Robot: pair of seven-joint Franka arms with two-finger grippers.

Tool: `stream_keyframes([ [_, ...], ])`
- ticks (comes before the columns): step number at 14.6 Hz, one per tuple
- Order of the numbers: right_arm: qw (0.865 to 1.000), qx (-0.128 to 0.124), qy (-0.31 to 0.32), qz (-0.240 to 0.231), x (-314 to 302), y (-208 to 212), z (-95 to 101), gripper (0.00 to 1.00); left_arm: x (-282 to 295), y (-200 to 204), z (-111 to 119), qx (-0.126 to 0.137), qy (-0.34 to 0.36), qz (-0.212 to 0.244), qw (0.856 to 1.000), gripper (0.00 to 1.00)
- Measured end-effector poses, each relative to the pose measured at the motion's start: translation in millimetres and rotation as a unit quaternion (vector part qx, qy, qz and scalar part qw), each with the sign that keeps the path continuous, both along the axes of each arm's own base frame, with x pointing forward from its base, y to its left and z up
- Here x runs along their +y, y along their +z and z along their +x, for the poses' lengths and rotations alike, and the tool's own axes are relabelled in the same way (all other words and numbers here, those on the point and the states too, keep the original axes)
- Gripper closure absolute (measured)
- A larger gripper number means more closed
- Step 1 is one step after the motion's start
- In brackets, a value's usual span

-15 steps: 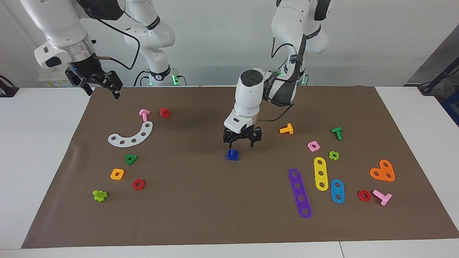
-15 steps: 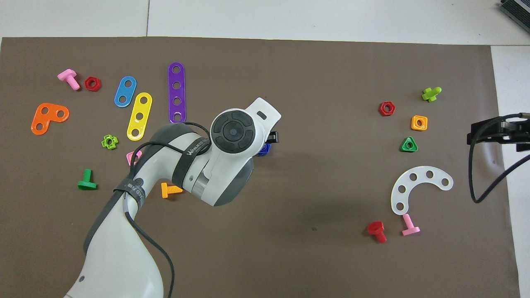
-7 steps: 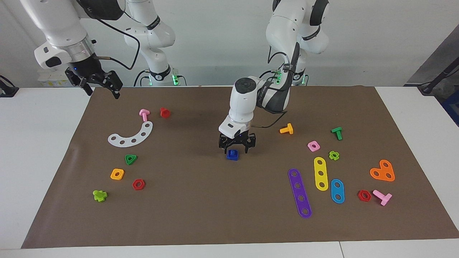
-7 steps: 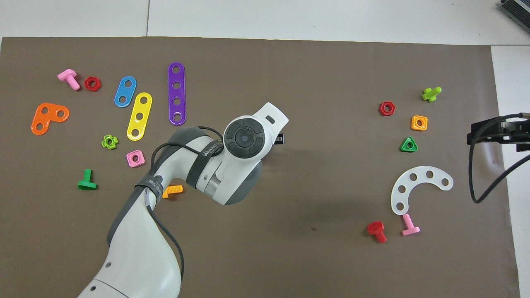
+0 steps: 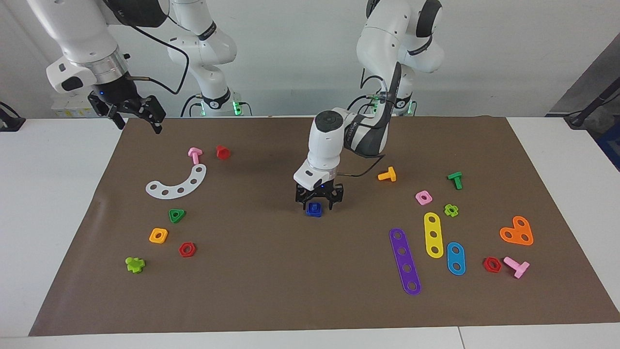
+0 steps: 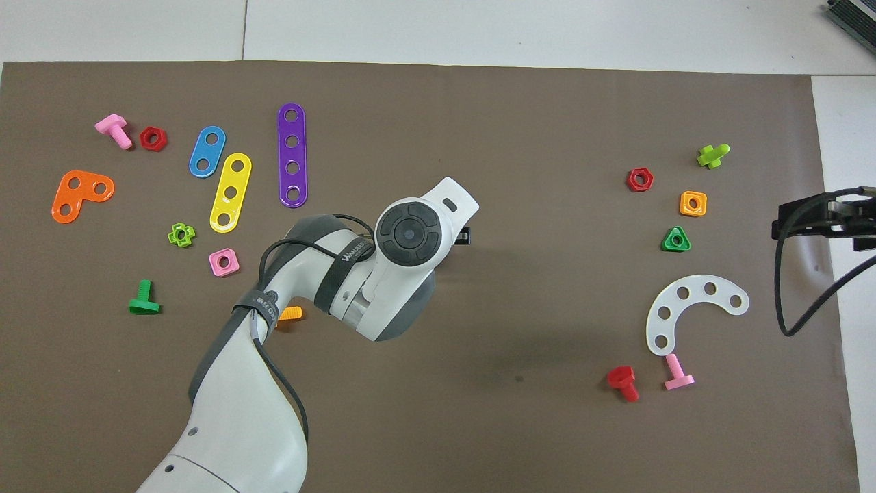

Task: Unscrew and place screws in storage area

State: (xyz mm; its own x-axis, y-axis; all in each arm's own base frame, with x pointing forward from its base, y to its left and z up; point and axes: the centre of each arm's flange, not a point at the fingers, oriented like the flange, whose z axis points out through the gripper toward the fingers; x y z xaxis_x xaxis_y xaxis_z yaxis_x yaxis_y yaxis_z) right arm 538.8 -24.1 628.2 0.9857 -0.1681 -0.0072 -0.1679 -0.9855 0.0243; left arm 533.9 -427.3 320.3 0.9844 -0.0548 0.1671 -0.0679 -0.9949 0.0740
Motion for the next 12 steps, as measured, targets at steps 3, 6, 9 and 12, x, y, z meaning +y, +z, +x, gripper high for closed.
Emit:
stream_keyframes([
  [3,1.000,0.000,0.000,0.000,0,0,0.0,0.00,-1,-6,0,-0.001,-0.003,0.001,1.000,0.15],
  [6,1.000,0.000,0.000,0.000,0,0,0.0,0.00,-2,-12,-2,0.002,-0.005,0.003,1.000,0.15],
  [9,1.000,0.000,0.000,0.000,0,0,0.0,0.00,-6,-16,-6,0.004,-0.012,0.006,1.000,0.15],
  [12,1.000,0.000,0.000,0.000,0,0,0.0,0.00,-11,-17,-11,0.005,-0.016,0.006,1.000,0.16],
])
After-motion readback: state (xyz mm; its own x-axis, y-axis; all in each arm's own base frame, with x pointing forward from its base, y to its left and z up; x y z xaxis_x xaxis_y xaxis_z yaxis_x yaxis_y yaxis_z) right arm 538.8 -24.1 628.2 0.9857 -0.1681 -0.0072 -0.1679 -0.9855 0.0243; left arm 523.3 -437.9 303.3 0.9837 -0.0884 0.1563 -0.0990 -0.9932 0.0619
